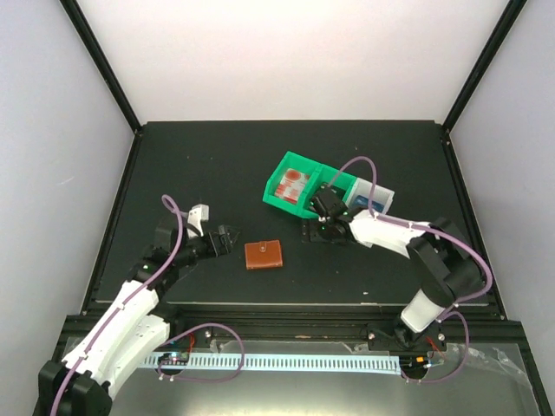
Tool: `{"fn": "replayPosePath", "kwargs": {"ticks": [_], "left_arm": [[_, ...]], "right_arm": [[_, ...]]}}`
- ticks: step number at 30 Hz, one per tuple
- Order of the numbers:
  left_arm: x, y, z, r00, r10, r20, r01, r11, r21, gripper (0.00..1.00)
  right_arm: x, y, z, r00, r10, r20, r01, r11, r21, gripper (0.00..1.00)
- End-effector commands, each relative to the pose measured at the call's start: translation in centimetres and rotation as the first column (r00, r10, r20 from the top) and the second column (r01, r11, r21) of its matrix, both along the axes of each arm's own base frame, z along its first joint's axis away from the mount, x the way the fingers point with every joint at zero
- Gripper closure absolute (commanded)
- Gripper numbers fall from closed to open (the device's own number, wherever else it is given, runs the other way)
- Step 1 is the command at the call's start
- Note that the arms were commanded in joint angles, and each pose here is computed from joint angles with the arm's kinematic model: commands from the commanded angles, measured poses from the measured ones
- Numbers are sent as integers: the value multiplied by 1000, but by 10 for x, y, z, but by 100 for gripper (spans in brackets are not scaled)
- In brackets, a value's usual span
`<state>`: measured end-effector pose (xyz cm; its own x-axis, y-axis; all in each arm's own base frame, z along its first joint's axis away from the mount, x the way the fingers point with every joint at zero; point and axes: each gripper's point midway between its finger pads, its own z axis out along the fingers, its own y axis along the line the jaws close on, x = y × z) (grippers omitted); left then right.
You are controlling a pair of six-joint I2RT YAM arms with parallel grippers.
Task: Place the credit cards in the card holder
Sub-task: Move the storage box to the center of the board, then adjust the card holder at the center of the board.
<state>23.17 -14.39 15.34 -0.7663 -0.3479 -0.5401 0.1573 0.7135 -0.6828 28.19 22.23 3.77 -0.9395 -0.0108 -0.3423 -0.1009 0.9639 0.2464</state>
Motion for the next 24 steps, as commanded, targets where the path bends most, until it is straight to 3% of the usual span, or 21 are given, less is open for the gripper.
{"fn": "replayPosePath", "kwargs": {"ticks": [1,12,16,21,24], "left_arm": [[0,1,-15,997,66,-47,-67,998,-17,1],[-4,-3,-39,992,78,-100,-78,997,-1,1],[-7,-2,-48,988,84,-128,-84,996,8,1],[-14,1,-66,974,110,-199,-103,994,47,1],[-19,-4,-78,966,99,-239,-91,995,44,4]], "right_arm": [[34,5,1,996,5,87,2,997,-82,10],[73,1,0,989,26,145,4,979,-203,11],[50,34,11,974,189,123,-184,981,-57,12],[-2,94,15,910,409,68,-414,900,134,18],[-15,117,16,886,460,60,-462,863,207,24]]}}
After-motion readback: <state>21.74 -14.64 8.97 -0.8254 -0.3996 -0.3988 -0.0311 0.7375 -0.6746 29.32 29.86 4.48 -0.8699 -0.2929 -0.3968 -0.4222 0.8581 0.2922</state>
